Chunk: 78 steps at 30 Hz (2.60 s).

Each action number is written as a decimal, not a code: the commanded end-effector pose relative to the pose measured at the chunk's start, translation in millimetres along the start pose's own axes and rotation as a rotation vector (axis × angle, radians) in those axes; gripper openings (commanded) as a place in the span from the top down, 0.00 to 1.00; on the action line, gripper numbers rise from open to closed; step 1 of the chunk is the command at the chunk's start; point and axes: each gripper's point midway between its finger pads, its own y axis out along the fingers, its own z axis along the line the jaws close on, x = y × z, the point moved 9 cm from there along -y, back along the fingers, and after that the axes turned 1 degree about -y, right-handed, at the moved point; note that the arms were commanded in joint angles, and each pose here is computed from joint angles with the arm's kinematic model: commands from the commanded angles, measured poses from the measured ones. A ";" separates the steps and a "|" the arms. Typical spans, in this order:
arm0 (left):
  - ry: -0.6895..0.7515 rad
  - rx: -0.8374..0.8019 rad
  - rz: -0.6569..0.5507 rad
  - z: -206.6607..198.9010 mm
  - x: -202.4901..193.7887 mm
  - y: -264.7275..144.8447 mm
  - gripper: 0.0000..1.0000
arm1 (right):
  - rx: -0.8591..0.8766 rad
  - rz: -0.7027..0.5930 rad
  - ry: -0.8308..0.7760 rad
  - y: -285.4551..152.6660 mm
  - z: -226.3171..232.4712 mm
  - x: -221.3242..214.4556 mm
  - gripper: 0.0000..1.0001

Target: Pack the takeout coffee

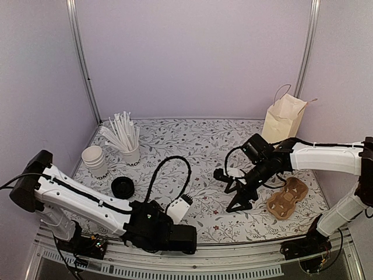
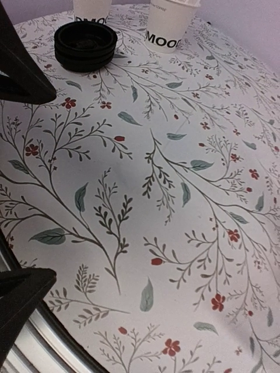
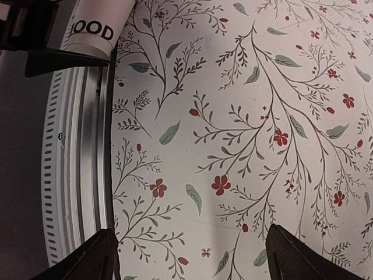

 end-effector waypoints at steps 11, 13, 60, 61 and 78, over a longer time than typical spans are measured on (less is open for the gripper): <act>-1.003 -0.224 0.248 106.3 -44.4 -48.1 0.04 | 0.078 -0.017 -0.084 15.3 21.7 57.5 0.11; -1.097 -0.318 0.238 112.3 -61.0 -43.6 0.04 | 0.104 0.009 -0.093 30.1 27.9 70.7 0.11; -0.763 -0.440 -0.450 185.6 7.9 -72.4 0.00 | 0.003 -0.045 0.030 83.4 -11.9 135.2 0.30; -0.715 -0.482 -0.486 186.6 15.9 -76.9 0.00 | 0.003 -0.098 -0.018 65.5 -4.6 137.9 0.29; -0.231 -0.819 -0.393 122.5 112.4 -73.9 0.00 | 0.017 -0.241 -0.260 2.4 39.6 121.6 0.28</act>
